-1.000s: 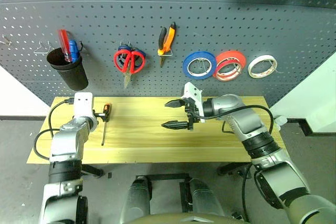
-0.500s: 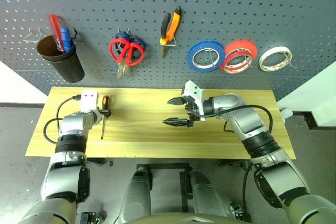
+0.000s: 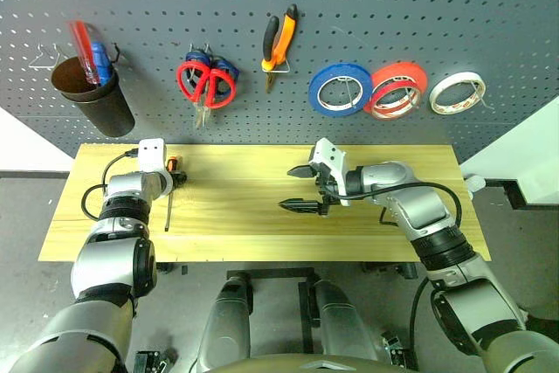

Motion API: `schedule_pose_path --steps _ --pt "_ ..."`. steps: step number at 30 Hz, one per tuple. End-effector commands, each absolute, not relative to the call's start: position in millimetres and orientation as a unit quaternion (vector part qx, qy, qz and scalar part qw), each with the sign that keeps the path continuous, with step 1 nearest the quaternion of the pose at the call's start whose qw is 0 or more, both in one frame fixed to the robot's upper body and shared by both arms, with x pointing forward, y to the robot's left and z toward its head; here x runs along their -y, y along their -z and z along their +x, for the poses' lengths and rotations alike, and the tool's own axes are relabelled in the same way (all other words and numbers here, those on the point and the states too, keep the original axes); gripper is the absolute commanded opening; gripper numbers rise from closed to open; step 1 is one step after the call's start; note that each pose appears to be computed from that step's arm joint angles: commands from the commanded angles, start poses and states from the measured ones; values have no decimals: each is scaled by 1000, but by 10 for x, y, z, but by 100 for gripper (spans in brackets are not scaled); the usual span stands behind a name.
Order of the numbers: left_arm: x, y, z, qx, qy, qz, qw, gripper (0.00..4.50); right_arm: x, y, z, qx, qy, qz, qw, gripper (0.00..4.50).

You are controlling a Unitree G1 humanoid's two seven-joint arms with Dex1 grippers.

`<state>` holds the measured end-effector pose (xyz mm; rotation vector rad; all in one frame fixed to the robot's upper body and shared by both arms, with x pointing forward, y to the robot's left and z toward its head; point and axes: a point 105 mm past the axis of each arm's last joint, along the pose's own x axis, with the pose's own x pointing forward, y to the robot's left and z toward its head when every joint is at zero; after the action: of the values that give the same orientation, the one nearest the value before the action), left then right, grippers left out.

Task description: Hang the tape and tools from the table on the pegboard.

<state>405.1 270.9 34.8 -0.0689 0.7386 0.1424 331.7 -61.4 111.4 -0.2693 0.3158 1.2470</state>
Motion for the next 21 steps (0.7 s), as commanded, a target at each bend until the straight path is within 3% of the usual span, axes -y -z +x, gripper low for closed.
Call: schedule_pose_path --steps 1,4,5,13,16,21 --pt "-2719 -137 3883 -407 -76 -43 909 191 637 -1227 3309 -124 -579 -135 794 450" --pt "-2730 -91 3809 -420 -81 -52 902 91 647 -1229 3345 -121 -573 -138 799 450" --pt "-2737 -82 3785 -423 -84 -56 901 76 646 -1228 3355 -120 -571 -139 800 450" --pt "-2734 -261 3562 -417 -45 -42 907 76 636 -1323 3374 -96 -580 -138 797 450" --pt "-2718 -336 3331 -419 4 16 908 76 662 -1490 3324 -70 -599 -116 789 450" --pt "-2671 -597 3155 -322 54 79 942 76 739 -1741 3245 -38 -626 -64 776 450"
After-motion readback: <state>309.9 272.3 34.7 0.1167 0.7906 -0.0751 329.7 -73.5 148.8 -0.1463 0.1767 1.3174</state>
